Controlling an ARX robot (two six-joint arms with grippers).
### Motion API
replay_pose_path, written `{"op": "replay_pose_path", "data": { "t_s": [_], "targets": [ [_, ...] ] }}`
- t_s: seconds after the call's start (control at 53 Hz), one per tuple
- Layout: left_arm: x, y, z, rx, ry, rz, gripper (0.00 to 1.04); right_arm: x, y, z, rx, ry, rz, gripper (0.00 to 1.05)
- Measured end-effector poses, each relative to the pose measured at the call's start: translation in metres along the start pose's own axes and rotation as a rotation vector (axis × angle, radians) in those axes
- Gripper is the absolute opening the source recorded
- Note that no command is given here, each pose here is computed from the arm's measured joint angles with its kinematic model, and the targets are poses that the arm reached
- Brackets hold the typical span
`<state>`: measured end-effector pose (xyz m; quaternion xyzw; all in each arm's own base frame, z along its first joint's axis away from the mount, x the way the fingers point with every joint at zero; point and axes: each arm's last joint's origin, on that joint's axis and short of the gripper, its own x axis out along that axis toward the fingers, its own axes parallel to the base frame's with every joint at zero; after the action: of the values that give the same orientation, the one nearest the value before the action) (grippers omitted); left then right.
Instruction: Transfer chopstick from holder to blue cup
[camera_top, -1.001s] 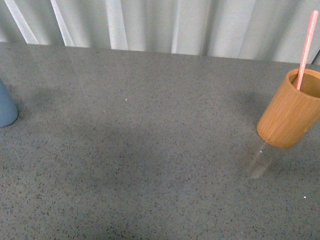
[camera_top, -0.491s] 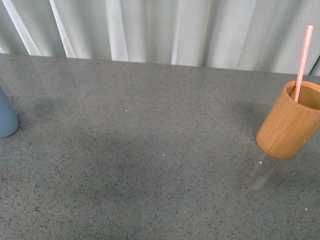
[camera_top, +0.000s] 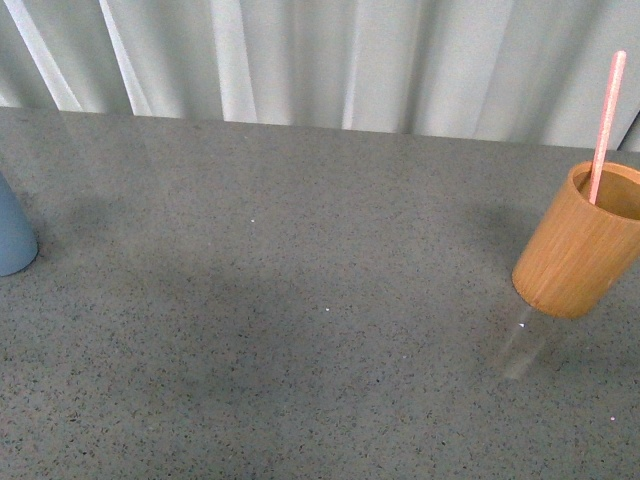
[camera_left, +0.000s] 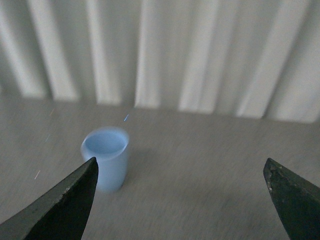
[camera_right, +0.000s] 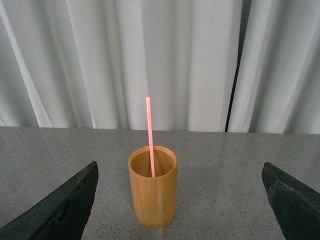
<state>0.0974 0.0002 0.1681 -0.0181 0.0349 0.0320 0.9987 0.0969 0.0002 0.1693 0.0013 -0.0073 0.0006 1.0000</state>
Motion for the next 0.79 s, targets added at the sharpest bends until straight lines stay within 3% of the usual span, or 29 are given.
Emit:
{"op": "replay_pose_path", "data": {
  "t_s": [0.076,0.132,0.246,0.397,0.604,0.793],
  "targets": [
    [0.003,0.001,0.0,-0.036,0.229,0.128,0.98,0.0,0.0,0.0,0.0,0.0,0.0,0.95],
    [0.009,0.003,-0.002,-0.056,0.314,0.167,0.98,0.0,0.0,0.0,0.0,0.0,0.0,0.95],
    [0.025,0.007,0.005,-0.086,0.342,0.189,0.98,0.0,0.0,0.0,0.0,0.0,0.0,0.95],
    [0.061,0.014,0.035,-0.084,0.344,0.221,0.98,0.0,0.0,0.0,0.0,0.0,0.0,0.95],
    [0.125,0.017,0.037,0.028,0.61,0.162,0.98,0.0,0.0,0.0,0.0,0.0,0.0,0.95],
    [0.173,0.029,0.043,0.077,0.691,0.189,0.98,0.0,0.0,0.0,0.0,0.0,0.0,0.95]
  ]
}}
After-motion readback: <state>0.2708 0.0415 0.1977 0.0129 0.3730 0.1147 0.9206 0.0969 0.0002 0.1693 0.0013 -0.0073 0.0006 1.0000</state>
